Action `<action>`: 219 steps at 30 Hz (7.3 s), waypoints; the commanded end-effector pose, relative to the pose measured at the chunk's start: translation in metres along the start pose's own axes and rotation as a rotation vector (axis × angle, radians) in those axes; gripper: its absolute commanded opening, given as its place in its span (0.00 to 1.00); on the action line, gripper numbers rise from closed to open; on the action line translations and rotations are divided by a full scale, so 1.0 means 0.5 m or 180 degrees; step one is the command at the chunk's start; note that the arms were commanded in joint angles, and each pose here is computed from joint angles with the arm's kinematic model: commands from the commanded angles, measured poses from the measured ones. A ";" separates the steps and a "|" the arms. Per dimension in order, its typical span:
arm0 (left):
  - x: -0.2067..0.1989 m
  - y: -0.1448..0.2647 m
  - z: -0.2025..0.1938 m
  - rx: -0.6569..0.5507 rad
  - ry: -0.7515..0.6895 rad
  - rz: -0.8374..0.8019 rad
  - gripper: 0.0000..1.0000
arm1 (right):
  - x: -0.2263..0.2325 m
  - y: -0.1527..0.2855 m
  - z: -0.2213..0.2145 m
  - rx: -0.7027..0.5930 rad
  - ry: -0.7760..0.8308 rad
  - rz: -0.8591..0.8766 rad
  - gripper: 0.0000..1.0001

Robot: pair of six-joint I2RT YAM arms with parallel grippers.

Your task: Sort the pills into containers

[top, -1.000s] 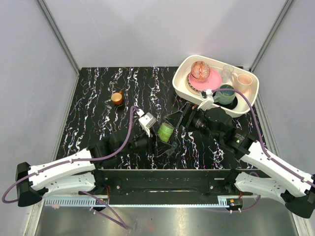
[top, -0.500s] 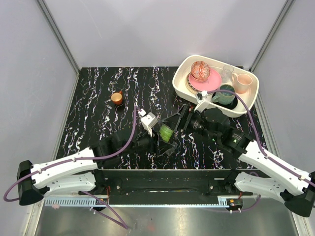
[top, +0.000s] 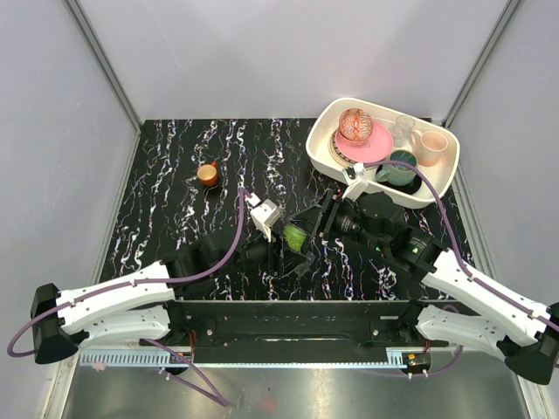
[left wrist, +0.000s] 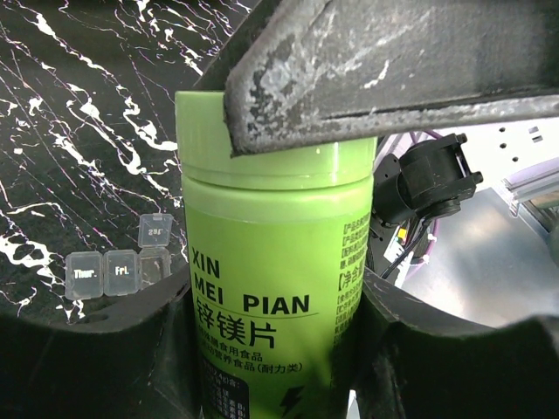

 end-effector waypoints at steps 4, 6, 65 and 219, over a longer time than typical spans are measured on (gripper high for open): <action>-0.061 0.012 0.067 -0.0406 0.0063 -0.0378 0.00 | 0.019 0.011 0.000 -0.0012 0.0227 0.0230 0.33; -0.067 0.012 0.061 -0.0374 0.0068 -0.0494 0.00 | 0.025 0.018 0.000 -0.0028 0.0318 0.0339 0.29; -0.095 0.042 0.075 -0.0359 -0.0132 -0.0717 0.00 | 0.072 0.081 0.102 -0.0399 -0.0131 -0.0370 0.80; -0.095 0.032 0.070 -0.0397 -0.0066 -0.0801 0.00 | 0.088 0.045 0.010 -0.0237 0.0638 0.0242 0.63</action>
Point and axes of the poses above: each gripper's point midway between its finger pads, its own y axis back along the fingers, its own x axis along the line the jaws close on, z = x × y, the point moved 5 cm from there along y, back along the fingers, and after that the axes turned 13 degrees about y, right-handed, at the moved point
